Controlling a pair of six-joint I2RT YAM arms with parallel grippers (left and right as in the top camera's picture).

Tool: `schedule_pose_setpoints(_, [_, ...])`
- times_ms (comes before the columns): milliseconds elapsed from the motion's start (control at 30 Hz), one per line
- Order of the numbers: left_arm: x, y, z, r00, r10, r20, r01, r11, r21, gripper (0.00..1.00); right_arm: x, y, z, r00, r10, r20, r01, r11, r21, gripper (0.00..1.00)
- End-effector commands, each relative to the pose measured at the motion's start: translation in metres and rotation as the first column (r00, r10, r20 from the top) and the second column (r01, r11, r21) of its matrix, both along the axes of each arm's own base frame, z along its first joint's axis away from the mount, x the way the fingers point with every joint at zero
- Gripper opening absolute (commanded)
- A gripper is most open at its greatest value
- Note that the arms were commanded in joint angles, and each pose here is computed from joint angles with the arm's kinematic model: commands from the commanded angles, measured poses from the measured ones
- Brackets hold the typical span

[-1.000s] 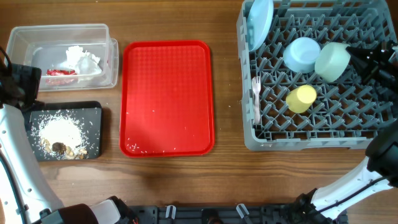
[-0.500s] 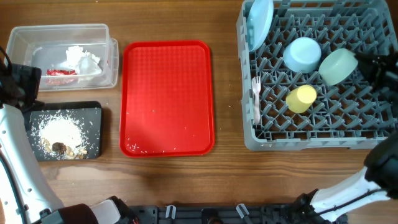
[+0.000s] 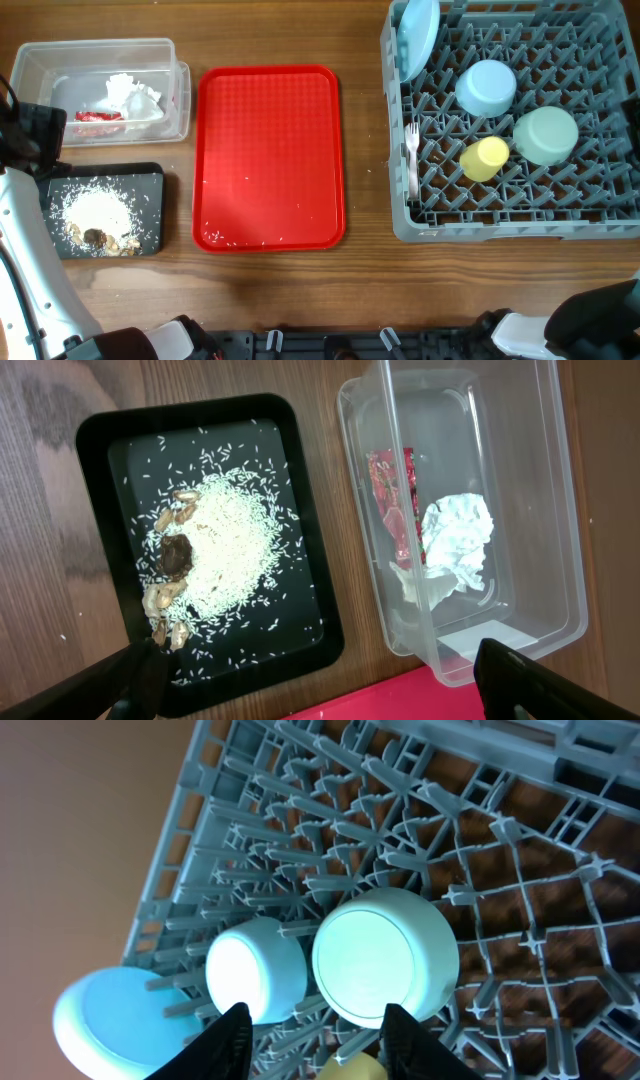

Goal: Sort waste into correct bins and load items into the dishwasher rack

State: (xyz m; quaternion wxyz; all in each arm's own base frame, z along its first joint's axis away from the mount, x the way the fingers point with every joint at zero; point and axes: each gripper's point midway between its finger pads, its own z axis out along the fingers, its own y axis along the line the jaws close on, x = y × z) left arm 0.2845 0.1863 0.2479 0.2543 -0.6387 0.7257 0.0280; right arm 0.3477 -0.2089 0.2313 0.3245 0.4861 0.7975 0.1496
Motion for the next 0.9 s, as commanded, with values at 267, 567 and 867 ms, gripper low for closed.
schedule_pose_setpoints(267, [-0.001, 0.002, -0.001, 1.000, 0.018, 0.000, -0.018, 1.000, -0.001, 1.00, 0.041, 0.100, -0.001, 0.955, 0.283, -0.086, -0.293, 0.943, -0.156, 0.32])
schedule_pose_setpoints(567, [-0.001, 0.002, -0.001, 1.000, 0.018, 0.000, -0.018, 1.000, -0.001, 1.00, -0.030, 0.239, 0.049, 0.785, 0.615, -0.068, -0.614, 0.760, -0.212, 0.33])
schedule_pose_setpoints(867, [-0.001, 0.002, -0.001, 1.000, 0.019, 0.000, -0.019, 1.000, -0.001, 1.00, -0.104, 0.303, 0.024, 0.665, 0.746, -0.028, -0.728, 0.640, -0.246, 0.40])
